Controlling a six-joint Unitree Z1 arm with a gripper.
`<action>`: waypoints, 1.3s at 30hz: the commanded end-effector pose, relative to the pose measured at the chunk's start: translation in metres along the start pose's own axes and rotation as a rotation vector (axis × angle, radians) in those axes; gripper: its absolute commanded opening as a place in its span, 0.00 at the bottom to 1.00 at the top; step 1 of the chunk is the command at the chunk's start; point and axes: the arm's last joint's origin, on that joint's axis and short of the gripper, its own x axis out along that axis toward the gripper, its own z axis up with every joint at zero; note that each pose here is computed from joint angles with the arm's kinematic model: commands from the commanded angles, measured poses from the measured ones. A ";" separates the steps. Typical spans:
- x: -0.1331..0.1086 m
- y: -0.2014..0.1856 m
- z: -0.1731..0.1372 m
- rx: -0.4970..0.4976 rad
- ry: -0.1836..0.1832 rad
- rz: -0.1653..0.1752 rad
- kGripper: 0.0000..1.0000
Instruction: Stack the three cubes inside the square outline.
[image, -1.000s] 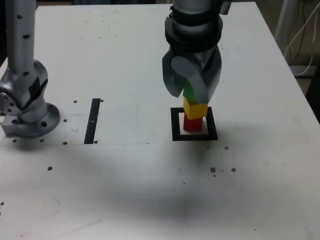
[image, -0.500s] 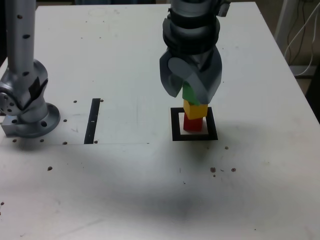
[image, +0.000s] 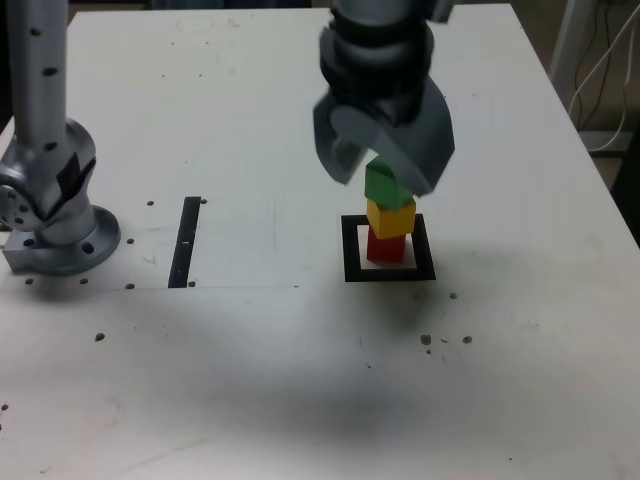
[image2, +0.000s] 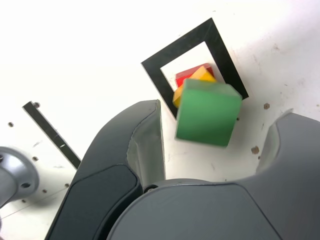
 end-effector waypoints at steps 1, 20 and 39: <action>-0.014 0.001 -0.012 -0.009 -0.015 0.006 0.99; -0.006 -0.034 -0.132 -0.126 0.095 -0.083 0.99; 0.051 -0.064 -0.155 -0.338 0.217 -0.250 0.99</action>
